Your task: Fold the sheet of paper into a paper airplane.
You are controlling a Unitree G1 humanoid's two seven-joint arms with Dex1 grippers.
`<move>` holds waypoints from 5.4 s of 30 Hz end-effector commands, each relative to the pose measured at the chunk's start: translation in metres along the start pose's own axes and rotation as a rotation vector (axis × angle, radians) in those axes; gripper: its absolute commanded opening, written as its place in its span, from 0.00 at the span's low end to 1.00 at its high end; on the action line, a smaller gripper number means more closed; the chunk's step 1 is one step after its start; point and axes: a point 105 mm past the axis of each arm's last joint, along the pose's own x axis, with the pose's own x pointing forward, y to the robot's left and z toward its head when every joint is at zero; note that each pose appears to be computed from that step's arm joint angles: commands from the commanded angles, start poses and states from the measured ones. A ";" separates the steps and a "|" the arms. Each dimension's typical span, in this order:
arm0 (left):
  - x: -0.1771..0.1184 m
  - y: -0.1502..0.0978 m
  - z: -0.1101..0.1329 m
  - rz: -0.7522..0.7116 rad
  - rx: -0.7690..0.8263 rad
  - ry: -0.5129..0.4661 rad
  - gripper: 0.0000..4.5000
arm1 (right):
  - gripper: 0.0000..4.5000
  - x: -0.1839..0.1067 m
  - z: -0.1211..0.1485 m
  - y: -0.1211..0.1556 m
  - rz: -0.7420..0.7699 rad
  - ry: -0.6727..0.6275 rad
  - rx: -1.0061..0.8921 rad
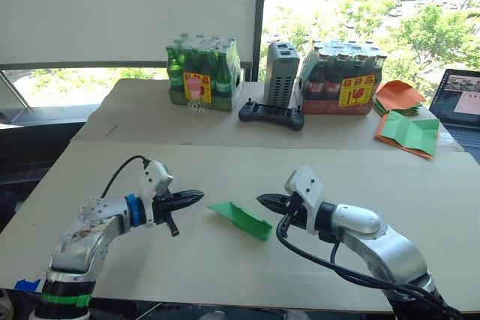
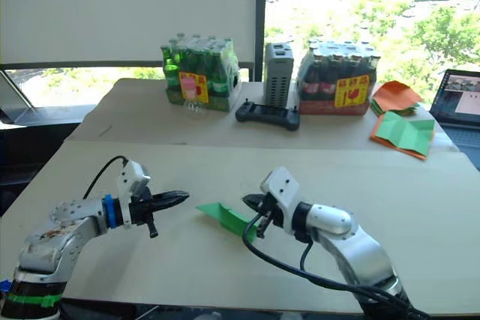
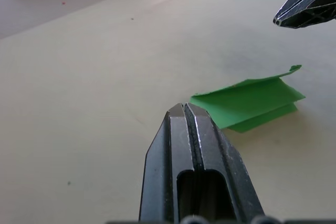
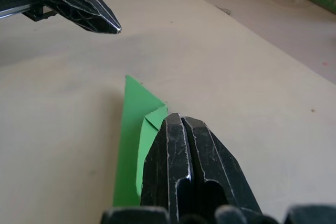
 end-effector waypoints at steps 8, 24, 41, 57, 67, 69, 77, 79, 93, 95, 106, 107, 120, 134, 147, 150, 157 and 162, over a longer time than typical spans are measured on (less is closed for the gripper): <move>-0.018 -0.031 -0.001 0.038 -0.119 -0.078 0.26 | 0.42 -0.025 0.019 0.045 0.184 -0.159 0.026; -0.009 -0.045 -0.003 0.008 -0.104 -0.050 1.00 | 1.00 0.004 -0.026 0.040 0.149 -0.042 0.190; -0.003 -0.051 0.006 -0.002 -0.104 -0.084 1.00 | 1.00 0.009 -0.023 0.008 0.100 -0.053 0.240; -0.001 -0.053 0.010 -0.045 -0.109 -0.073 1.00 | 1.00 -0.004 0.012 0.040 0.344 -0.155 0.239; 0.004 -0.058 0.015 -0.051 -0.112 -0.086 1.00 | 1.00 0.015 -0.031 0.016 0.182 -0.011 0.239; 0.006 -0.060 0.016 -0.057 -0.111 -0.084 1.00 | 1.00 0.016 -0.032 0.008 0.150 -0.021 0.264; 0.010 -0.064 0.027 -0.064 -0.112 -0.088 1.00 | 1.00 0.019 -0.031 -0.008 0.121 -0.031 0.346; 0.011 -0.064 0.029 -0.065 -0.113 -0.090 1.00 | 1.00 0.018 -0.030 -0.007 0.127 -0.035 0.348; 0.006 -0.062 0.019 -0.050 -0.130 -0.079 1.00 | 0.88 0.016 -0.008 -0.004 0.106 -0.095 -0.002; 0.005 -0.061 0.017 -0.047 -0.132 -0.077 1.00 | 0.74 0.016 -0.006 -0.003 0.099 -0.100 -0.050; 0.004 -0.061 0.012 -0.049 -0.134 -0.076 1.00 | 0.29 0.016 -0.027 -0.005 0.082 -0.015 -0.055; 0.004 -0.061 0.012 -0.050 -0.134 -0.076 1.00 | 0.29 0.016 -0.029 -0.005 0.079 -0.006 -0.054; 0.003 -0.061 0.008 -0.049 -0.139 -0.077 1.00 | 0.29 0.019 -0.047 -0.006 0.085 0.058 -0.056; 0.002 -0.063 0.012 -0.071 -0.127 -0.087 1.00 | 0.01 0.020 -0.043 -0.010 0.074 0.046 -0.047; 0.012 -0.077 0.035 -0.153 -0.027 -0.133 1.00 | 0.01 -0.034 -0.016 -0.116 -0.490 -0.004 0.023; 0.013 -0.083 0.044 -0.185 0.022 -0.142 1.00 | 0.01 -0.075 -0.025 -0.160 -0.812 0.062 0.081; 0.018 -0.085 0.043 -0.223 0.201 -0.089 1.00 | 0.01 -0.117 -0.058 -0.173 -1.029 0.156 0.237; 0.020 -0.087 0.038 -0.273 0.210 -0.081 1.00 | 0.01 -0.128 -0.071 -0.175 -1.056 0.218 0.243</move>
